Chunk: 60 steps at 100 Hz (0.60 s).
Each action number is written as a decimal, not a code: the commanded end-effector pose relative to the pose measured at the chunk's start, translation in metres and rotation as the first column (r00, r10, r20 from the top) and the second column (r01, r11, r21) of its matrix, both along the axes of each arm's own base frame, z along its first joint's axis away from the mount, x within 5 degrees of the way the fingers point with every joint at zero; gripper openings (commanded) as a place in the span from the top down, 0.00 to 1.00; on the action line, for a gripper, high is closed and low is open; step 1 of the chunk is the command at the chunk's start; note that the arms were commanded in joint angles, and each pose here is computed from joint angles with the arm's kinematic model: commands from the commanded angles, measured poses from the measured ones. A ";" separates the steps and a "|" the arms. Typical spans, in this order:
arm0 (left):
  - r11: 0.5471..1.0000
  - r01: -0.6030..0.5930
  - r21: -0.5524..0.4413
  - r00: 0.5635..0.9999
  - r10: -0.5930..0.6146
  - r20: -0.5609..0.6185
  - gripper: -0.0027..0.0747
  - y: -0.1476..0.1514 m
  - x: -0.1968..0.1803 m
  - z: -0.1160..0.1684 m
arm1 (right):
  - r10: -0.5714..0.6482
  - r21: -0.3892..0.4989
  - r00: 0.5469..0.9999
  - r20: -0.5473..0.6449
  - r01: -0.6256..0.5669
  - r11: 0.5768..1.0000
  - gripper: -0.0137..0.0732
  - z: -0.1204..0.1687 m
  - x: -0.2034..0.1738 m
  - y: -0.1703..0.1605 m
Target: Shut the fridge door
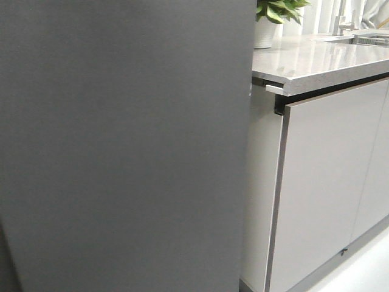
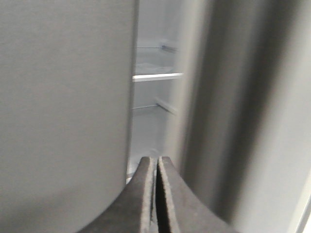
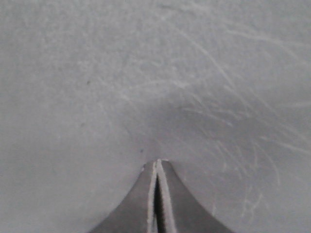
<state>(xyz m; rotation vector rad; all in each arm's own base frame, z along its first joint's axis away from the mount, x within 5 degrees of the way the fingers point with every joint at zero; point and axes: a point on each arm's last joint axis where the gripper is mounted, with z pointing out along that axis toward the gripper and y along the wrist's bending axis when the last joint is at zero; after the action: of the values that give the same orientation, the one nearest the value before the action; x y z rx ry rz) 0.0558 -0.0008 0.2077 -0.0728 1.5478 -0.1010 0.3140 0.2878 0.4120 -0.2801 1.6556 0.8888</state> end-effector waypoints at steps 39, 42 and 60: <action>1.000 0.008 -0.009 0.998 -0.007 0.065 0.99 -0.001 0.000 -0.005 | -0.053 0.113 0.983 0.174 0.033 0.993 0.93 0.034 0.011 0.001; 1.000 0.008 -0.009 0.998 -0.007 0.065 0.99 -0.001 0.000 -0.005 | -0.053 0.113 0.982 0.180 0.033 0.993 0.93 0.036 0.010 0.000; 1.000 0.008 -0.009 0.998 -0.007 0.065 0.99 -0.001 0.000 -0.005 | -0.055 0.038 0.984 0.169 0.049 0.998 0.93 0.045 0.008 -0.017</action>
<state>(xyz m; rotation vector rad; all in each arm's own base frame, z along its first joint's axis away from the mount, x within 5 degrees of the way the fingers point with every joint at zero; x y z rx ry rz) 0.0558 -0.0008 0.2077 -0.0728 1.5478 -0.1010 0.3365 0.2968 0.4052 -0.3008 1.6391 0.8406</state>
